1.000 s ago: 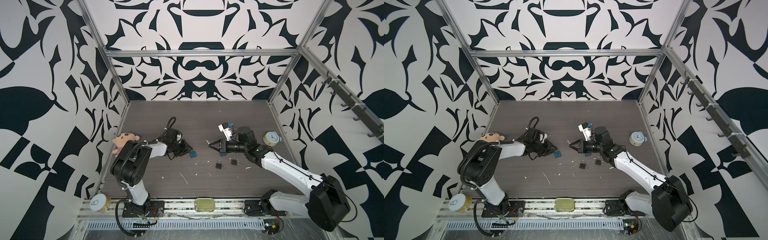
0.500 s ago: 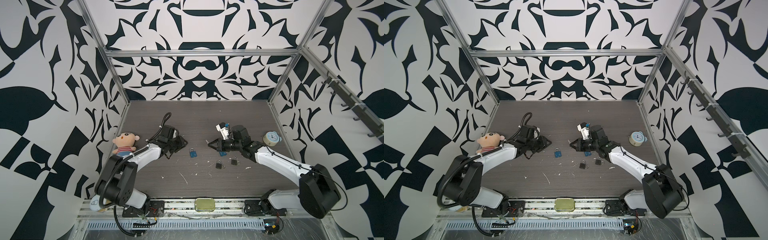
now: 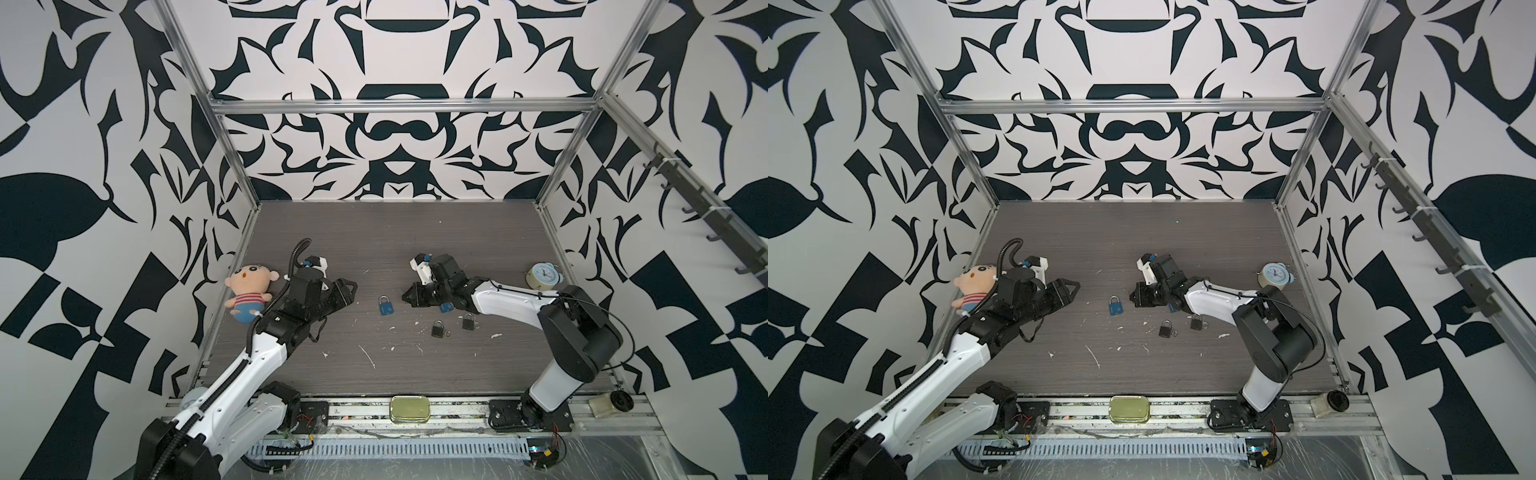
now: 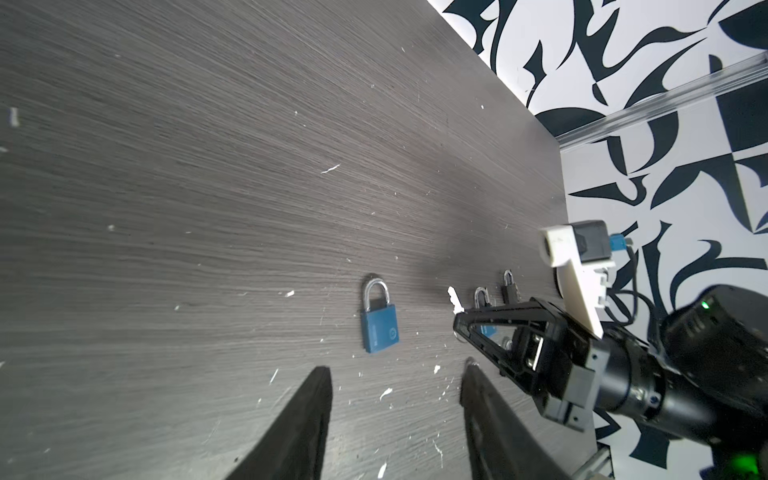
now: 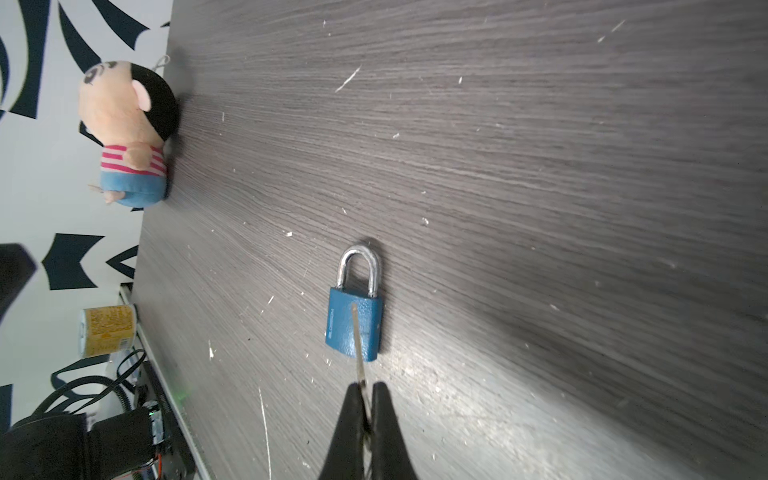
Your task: Lock with the key
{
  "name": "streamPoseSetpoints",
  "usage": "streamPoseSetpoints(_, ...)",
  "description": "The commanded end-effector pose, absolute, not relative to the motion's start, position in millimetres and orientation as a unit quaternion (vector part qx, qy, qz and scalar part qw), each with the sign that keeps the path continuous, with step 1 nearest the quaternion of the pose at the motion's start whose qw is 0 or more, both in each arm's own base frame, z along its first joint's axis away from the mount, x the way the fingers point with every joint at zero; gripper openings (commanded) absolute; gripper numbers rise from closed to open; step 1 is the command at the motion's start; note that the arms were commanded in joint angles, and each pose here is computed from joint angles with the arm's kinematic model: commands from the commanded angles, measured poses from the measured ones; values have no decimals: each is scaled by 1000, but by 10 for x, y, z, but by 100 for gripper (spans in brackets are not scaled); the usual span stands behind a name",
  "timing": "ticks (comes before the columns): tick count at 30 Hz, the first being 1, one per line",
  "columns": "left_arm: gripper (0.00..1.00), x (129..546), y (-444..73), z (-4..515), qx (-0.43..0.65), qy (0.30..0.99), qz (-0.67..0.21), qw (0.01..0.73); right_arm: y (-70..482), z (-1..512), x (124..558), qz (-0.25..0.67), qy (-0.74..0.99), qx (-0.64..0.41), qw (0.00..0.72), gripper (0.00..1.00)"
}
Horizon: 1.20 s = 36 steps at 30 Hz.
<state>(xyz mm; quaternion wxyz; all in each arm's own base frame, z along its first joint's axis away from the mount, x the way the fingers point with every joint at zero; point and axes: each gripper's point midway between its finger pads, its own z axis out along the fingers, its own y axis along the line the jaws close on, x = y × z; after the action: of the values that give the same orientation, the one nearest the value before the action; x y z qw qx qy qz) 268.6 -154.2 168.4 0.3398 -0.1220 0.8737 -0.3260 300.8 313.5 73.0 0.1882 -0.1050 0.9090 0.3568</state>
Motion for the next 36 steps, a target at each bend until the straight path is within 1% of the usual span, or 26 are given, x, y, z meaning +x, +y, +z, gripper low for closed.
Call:
streamPoseSetpoints(1, 55, 2587, -1436, 1565, -132, 883, -305, 332, 3291, 830, 3180, 356, 899, -112, 228, 0)
streamPoseSetpoints(8, 56, 2555, -1431, 1518, -131, 887, -302, 324, 3388, 595, 3165, 349, 906, -103, 216, 2)
streamPoseSetpoints(11, 56, 2557, -1427, 1501, -132, 888, -300, 323, 3383, 543, 3161, 348, 908, -98, 213, 4)
streamPoseSetpoints(12, 56, 2557, -1428, 1496, -131, 888, -300, 323, 3382, 534, 3159, 348, 908, -98, 212, 6)
streamPoseSetpoints(15, 56, 2553, -1429, 1476, -132, 889, -300, 321, 3388, 516, 3142, 348, 909, -99, 209, 16)
streamPoseSetpoints(19, 56, 2552, -1427, 1470, -132, 889, -299, 321, 3365, 529, 3130, 347, 909, -97, 210, 24)
streamPoseSetpoints(22, 56, 2557, -1423, 1492, -131, 888, -299, 324, 3331, 592, 3124, 343, 908, -97, 218, 26)
streamPoseSetpoints(24, 56, 2568, -1410, 1525, -128, 888, -295, 330, 3282, 685, 3126, 337, 907, -97, 231, 26)
streamPoseSetpoints(26, 56, 2586, -1389, 1584, -123, 887, -287, 339, 3198, 815, 3130, 325, 907, -99, 251, 28)
streamPoseSetpoints(28, 57, 2618, -1332, 1648, -116, 890, -267, 352, 3098, 1004, 3131, 310, 904, -103, 276, 37)
streamPoseSetpoints(30, 61, 2657, -1259, 1712, -112, 891, -242, 368, 2956, 1189, 3143, 285, 903, -105, 304, 43)
streamPoseSetpoints(31, 65, 2680, -1215, 1747, -111, 891, -228, 377, 2864, 1271, 3155, 265, 904, -108, 317, 47)
streamPoseSetpoints(32, 72, 2702, -1177, 1778, -112, 891, -217, 384, 2787, 1356, 3163, 251, 904, -111, 328, 53)
streamPoseSetpoints(34, 93, 2756, -1101, 1860, -110, 888, -192, 402, 2583, 1497, 3190, 220, 905, -112, 347, 72)
streamPoseSetpoints(36, 98, 2807, -1020, 1937, -111, 885, -167, 420, 2370, 1650, 3213, 197, 902, -105, 370, 81)
